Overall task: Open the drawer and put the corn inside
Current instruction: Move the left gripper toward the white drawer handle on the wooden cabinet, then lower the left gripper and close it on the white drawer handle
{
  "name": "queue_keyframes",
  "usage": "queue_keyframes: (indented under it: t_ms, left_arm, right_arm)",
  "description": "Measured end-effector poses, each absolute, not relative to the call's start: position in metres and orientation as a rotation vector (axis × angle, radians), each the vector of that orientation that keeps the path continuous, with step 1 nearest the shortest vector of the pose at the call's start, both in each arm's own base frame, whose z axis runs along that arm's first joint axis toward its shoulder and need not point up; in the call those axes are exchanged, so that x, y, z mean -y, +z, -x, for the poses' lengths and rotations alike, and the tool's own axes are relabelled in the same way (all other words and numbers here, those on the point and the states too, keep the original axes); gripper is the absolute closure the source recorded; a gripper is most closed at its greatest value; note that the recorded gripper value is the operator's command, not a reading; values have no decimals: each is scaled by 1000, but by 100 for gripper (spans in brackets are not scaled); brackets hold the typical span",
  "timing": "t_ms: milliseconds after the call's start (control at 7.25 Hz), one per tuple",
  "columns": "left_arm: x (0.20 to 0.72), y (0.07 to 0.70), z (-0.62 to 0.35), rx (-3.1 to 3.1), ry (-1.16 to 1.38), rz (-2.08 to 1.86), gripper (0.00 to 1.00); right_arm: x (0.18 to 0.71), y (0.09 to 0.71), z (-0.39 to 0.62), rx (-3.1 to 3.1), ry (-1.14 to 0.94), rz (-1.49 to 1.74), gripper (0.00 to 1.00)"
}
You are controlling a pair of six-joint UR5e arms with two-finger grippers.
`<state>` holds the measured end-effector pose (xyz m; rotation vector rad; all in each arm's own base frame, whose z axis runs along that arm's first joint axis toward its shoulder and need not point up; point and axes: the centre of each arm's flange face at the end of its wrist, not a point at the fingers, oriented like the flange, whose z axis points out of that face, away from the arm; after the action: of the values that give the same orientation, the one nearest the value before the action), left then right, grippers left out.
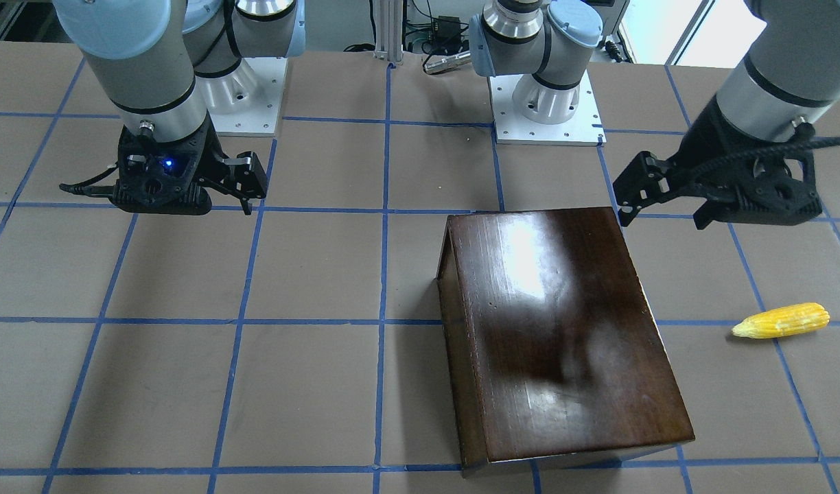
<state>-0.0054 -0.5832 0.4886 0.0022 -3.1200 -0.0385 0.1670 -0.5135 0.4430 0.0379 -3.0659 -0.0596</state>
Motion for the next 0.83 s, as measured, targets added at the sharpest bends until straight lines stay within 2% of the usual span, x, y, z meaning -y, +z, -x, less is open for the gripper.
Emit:
queue_keyframes:
  t_ms: [414, 828]
  left_arm:
    - [616, 451, -60, 2992, -53, -53, 0]
    - [617, 399, -113, 2900, -134, -101, 0]
  right_arm:
    - [514, 442, -167, 3065, -62, -38, 0]
    - [513, 443, -167, 3065, -61, -38, 0]
